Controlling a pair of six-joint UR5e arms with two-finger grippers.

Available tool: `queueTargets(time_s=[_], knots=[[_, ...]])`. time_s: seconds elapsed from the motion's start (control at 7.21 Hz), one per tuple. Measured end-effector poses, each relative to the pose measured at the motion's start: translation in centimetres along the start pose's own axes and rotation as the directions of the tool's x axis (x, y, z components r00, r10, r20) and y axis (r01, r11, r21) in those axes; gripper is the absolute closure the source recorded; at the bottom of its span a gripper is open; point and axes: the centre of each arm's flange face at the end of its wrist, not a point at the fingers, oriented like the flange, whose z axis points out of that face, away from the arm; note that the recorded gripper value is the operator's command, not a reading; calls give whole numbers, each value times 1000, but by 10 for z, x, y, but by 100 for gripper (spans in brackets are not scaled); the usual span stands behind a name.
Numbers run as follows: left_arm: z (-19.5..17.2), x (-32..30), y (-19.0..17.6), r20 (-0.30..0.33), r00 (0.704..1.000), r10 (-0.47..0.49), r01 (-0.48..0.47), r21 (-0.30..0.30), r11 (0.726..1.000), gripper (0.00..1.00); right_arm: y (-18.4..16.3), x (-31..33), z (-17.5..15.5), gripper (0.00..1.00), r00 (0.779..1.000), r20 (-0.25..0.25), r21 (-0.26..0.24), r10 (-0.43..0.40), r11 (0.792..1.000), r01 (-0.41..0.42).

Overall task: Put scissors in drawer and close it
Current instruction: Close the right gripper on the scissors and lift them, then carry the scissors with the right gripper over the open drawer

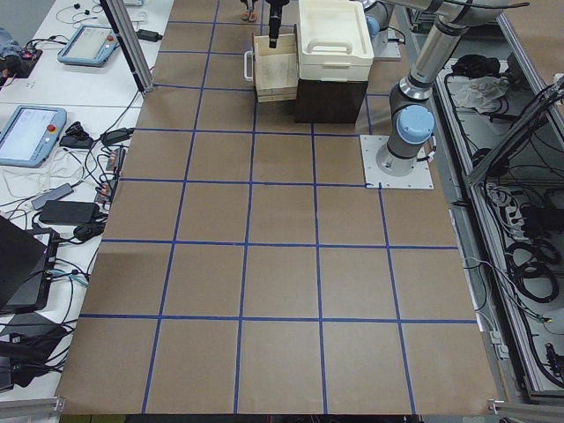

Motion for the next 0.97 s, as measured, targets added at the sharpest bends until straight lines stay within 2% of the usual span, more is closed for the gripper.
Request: queueTargets(time_s=[0.28,0.55,0.97], knots=[[0,0,0,1,1000,0,0,1,1000,0,-8,2,-24,100,999,-29,-12,-13,1000,13],[-1,0,0,1,1000,0,0,1,1000,0,-30,4,-61,100,998,-51,7,-24,1000,24],[-1,0,0,1,1000,0,0,1,1000,0,-108,4,-134,100,999,-31,77,-30,997,32]])
